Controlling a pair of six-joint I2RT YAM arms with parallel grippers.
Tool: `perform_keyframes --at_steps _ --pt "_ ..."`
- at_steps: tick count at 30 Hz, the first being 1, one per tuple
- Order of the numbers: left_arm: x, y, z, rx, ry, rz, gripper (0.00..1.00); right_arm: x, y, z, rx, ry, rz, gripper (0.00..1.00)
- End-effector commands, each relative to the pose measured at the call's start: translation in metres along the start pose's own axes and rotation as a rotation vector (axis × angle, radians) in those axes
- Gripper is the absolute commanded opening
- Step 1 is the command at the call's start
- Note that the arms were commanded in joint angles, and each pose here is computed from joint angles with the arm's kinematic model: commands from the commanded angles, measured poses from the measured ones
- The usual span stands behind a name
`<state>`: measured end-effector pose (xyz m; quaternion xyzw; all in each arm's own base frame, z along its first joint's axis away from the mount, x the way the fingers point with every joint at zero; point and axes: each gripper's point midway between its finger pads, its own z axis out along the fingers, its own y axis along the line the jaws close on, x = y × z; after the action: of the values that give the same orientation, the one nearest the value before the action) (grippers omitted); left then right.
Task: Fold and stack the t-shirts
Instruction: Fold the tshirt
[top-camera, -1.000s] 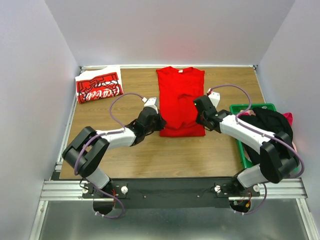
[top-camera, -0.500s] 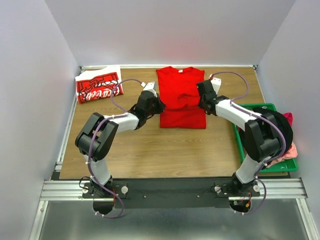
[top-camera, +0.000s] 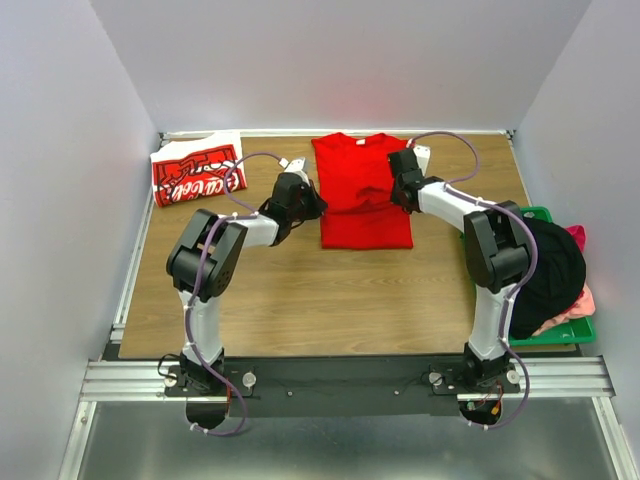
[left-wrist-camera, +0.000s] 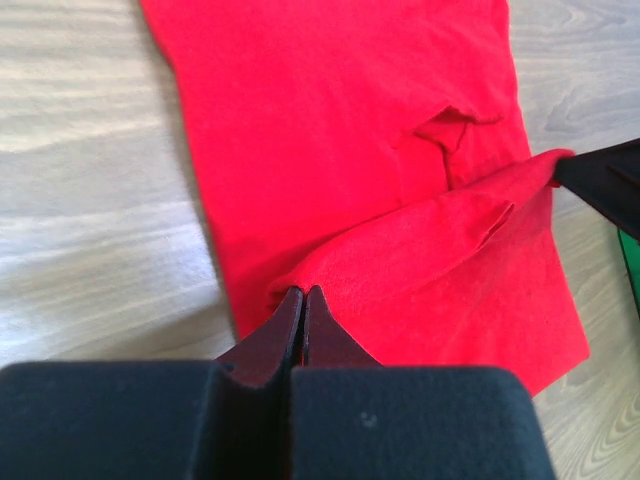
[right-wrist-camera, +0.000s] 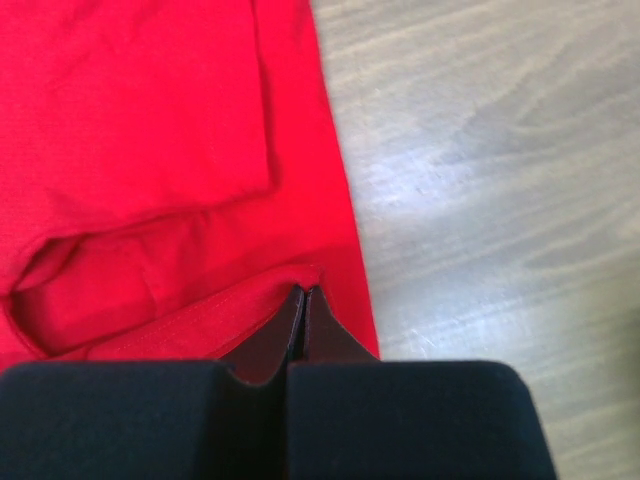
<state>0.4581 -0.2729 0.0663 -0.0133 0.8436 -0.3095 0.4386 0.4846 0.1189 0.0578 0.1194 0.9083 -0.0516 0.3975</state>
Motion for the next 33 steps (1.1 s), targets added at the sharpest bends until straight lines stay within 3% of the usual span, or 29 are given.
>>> perform_keyframes --at_steps 1,18,20,21,24,25,27,33 --pt "-0.020 0.001 0.002 0.023 -0.048 0.006 0.00 -0.015 0.004 0.009 -0.010 -0.026 -0.013 0.00" --pt "-0.023 0.017 0.034 0.080 -0.007 0.014 0.00 -0.021 0.002 0.021 0.005 -0.029 -0.004 0.00" --pt "-0.031 0.020 0.034 0.077 -0.021 0.012 0.06 -0.029 0.005 0.021 -0.007 -0.041 0.002 0.09" --pt "-0.036 0.018 0.033 0.079 -0.030 0.013 0.19 -0.033 0.006 0.021 -0.016 -0.045 -0.005 0.17" --pt "-0.054 0.014 0.028 0.074 -0.065 0.031 0.39 -0.053 0.011 0.010 -0.046 -0.082 -0.003 0.55" --pt "-0.063 0.011 0.021 0.066 -0.085 0.046 0.48 -0.063 0.013 0.001 -0.062 -0.104 -0.004 0.63" --pt "-0.071 0.006 0.010 0.057 -0.108 0.058 0.55 -0.072 0.012 -0.010 -0.073 -0.124 -0.009 0.66" --pt "-0.048 0.005 -0.008 0.035 -0.066 0.083 0.56 -0.076 0.009 -0.042 -0.138 -0.136 -0.013 0.68"
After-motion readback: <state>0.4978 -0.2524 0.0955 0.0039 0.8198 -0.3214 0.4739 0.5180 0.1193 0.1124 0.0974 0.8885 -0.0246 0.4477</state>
